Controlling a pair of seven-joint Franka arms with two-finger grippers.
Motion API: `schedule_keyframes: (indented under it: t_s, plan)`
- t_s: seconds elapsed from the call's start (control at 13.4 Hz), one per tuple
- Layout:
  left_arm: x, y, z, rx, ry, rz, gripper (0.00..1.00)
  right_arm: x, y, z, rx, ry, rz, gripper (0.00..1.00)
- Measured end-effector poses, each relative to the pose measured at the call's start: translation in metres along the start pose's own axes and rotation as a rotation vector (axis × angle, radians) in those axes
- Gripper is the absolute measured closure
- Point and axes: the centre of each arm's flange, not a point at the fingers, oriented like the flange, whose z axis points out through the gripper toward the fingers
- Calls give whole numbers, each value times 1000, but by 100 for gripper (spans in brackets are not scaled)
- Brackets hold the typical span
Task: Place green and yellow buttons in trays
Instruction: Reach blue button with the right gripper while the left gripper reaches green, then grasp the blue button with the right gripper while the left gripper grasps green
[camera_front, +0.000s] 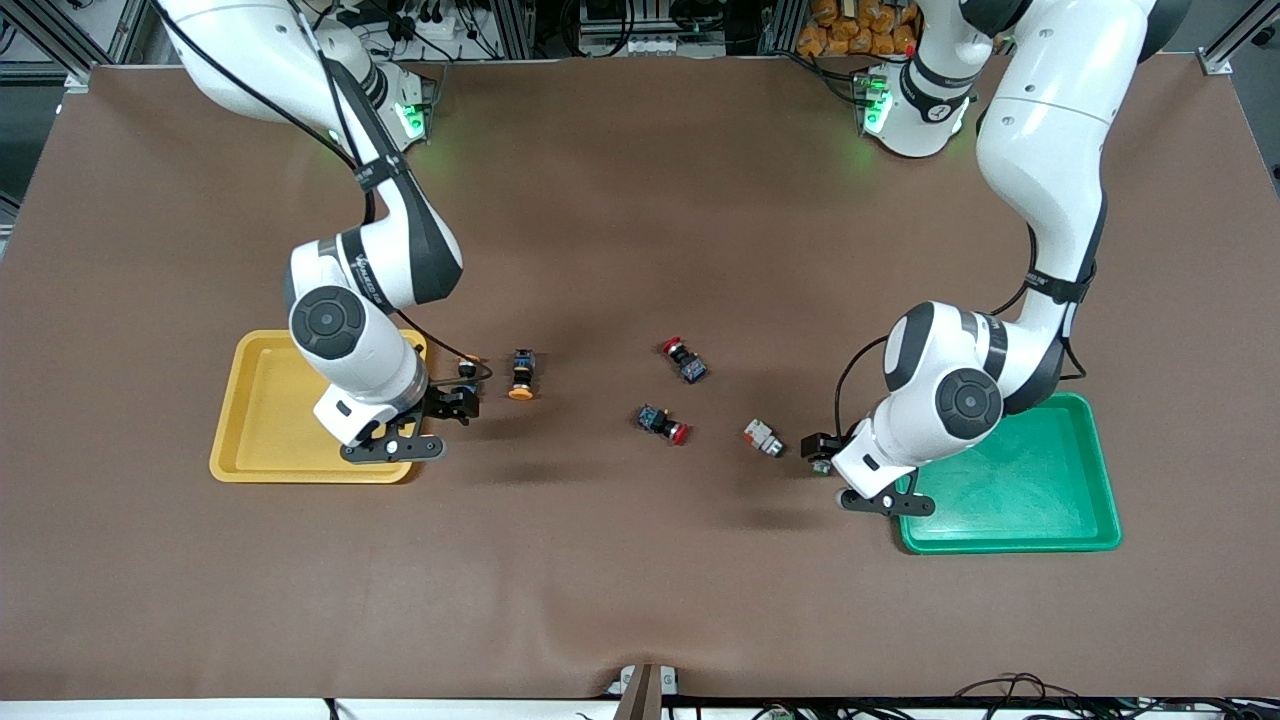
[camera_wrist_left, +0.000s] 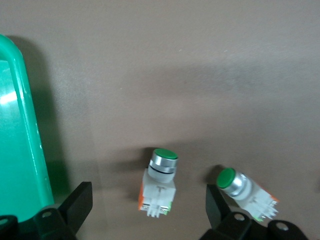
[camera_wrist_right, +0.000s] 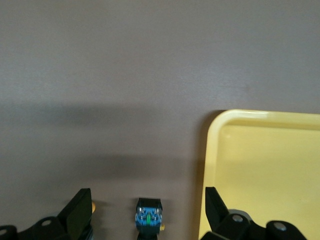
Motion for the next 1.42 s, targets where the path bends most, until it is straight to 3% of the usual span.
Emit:
schedule_keyframes:
  t_s: [0.22, 0.45, 0.6, 0.89, 0.97, 1.27, 1.42]
  plan:
    - [-2, -1, 14, 4, -19, -2, 0, -11, 1, 25, 14, -10, 14, 0]
    - [-5, 3, 25, 6, -33, -19, 0, -24, -1, 22, 2, -123, 19, 0]
    - [-8, 6, 32, 8, -38, -26, 0, -34, -3, 19, 0, -152, 14, 0]
    - [-11, 5, 42, 8, -40, -28, 9, -54, -3, 50, 17, -82, 7, 0]
    - [-11, 5, 43, 8, -43, -31, 15, -59, -4, 58, 21, -61, 4, 0]
    - [-15, 5, 51, 13, -55, -102, 61, -70, -5, 78, 25, -35, -2, 0]
    - [-13, 5, 49, 11, -45, -128, 66, -74, -6, 84, 30, -14, -5, 0]
